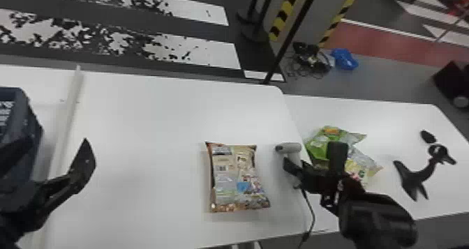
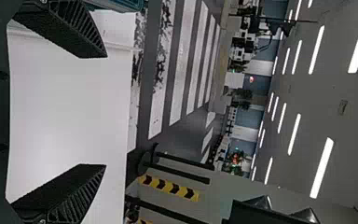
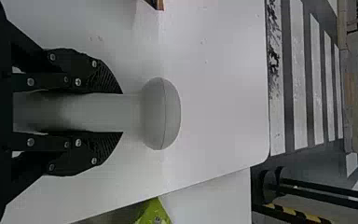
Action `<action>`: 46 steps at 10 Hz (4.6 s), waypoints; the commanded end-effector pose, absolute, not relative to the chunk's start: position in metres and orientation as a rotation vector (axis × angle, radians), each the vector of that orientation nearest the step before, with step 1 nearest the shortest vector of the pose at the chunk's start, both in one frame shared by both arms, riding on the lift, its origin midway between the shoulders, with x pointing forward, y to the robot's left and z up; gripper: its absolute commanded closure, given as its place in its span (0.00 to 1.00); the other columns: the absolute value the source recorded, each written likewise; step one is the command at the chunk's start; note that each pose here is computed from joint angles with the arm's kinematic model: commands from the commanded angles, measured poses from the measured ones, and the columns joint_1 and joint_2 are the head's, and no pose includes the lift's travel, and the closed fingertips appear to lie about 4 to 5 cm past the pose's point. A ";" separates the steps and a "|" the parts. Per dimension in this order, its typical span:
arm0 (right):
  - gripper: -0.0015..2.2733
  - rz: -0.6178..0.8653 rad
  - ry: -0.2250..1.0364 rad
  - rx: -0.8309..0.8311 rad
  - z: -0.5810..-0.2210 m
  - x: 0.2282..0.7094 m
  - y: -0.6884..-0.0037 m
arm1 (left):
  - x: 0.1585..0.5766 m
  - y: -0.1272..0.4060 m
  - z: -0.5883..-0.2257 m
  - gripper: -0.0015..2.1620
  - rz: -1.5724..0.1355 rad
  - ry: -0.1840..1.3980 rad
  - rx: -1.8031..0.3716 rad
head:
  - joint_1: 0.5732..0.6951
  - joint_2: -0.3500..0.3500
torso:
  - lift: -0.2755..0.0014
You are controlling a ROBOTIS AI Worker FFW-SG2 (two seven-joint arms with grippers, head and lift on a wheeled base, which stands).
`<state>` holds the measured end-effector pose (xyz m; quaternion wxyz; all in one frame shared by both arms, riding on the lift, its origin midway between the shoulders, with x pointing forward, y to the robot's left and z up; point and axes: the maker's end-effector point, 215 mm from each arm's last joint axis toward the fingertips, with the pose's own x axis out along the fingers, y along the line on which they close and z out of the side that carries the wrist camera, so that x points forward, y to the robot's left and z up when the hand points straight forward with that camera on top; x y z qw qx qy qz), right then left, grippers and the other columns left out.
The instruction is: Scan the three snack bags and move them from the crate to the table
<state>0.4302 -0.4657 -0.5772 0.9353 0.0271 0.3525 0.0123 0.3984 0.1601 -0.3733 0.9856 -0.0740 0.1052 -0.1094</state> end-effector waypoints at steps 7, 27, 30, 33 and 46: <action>0.90 -0.014 0.760 0.236 -0.496 0.334 -0.371 | 0.401 0.145 -0.370 0.01 -0.255 0.211 -0.144 | 1.00 0.00 | 0.77; 0.90 0.070 0.771 -0.008 -0.524 0.356 -0.196 | 0.395 0.146 -0.372 0.01 -0.287 0.217 -0.158 | 1.00 0.40 | 0.77; 0.90 0.071 0.713 0.032 -0.491 0.357 -0.202 | 0.396 0.144 -0.370 0.01 -0.288 0.210 -0.163 | 1.00 0.39 | 0.77; 0.90 0.005 0.651 0.108 -0.455 0.367 -0.267 | 0.394 0.141 -0.367 0.01 -0.292 0.208 -0.163 | 1.00 0.34 | 0.77; 0.89 -0.042 0.530 0.134 -0.555 0.420 -0.462 | 0.380 0.140 -0.370 0.01 -0.280 0.242 -0.104 | 1.00 0.00 | 0.77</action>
